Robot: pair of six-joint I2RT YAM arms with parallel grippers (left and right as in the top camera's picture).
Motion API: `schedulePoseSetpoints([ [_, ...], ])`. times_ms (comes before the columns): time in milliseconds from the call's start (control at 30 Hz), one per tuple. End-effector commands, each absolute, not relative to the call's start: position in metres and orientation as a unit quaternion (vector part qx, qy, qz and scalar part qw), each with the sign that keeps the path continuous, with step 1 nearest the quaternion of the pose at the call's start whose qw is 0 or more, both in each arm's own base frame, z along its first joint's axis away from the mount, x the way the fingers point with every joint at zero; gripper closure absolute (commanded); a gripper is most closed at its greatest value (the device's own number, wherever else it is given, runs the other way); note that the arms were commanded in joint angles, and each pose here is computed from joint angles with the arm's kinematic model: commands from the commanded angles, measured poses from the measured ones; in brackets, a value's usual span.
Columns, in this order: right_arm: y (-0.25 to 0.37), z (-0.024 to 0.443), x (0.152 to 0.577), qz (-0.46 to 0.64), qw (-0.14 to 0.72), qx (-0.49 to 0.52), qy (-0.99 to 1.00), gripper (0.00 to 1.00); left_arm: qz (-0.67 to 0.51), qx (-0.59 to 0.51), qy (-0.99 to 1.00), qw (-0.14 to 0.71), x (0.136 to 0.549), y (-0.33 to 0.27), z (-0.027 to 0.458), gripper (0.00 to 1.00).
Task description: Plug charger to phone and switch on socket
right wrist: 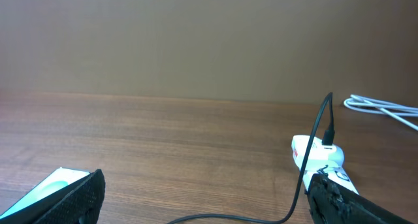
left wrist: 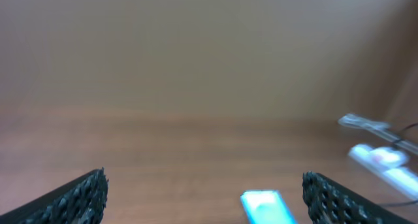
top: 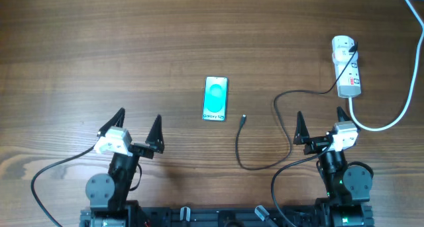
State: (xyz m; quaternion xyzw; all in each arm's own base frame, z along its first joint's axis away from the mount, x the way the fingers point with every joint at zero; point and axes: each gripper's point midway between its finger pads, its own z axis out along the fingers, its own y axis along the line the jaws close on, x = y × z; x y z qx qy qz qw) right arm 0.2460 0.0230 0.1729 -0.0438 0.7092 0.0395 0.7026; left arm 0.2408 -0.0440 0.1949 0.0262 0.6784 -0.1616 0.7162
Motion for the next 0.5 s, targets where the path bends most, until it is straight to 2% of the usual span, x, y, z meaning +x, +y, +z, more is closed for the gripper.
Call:
schedulePoseSetpoints([
  [0, 0.020, 0.174, 0.246, 0.028, 0.706, -0.044, 0.706, 0.00, -0.219, 0.073, 0.618, 0.752, 0.227, -0.065, 0.232, 0.00],
  [133, 0.020, 0.174, 0.246, 0.028, 0.706, -0.044, 0.706, 0.00, -0.224, 0.080, 0.559, 0.794, 0.212, -0.064, 0.280, 0.00],
  [267, 0.020, 0.174, 0.246, 0.028, 0.706, -0.044, 0.706, 0.00, -0.207, 0.053, 0.591, 0.778, 0.214, -0.056, 0.309, 0.00],
  [367, 0.020, 0.174, 0.246, 0.028, 0.706, -0.044, 0.706, 0.00, -0.180, -0.014, 0.697, 0.694, 0.236, -0.039, 0.309, 0.00],
  [467, 0.020, 0.174, 0.246, 0.028, 0.706, -0.044, 0.706, 0.00, -0.201, -0.029, 0.808, 0.553, 0.260, -0.049, 0.305, 0.00],
])
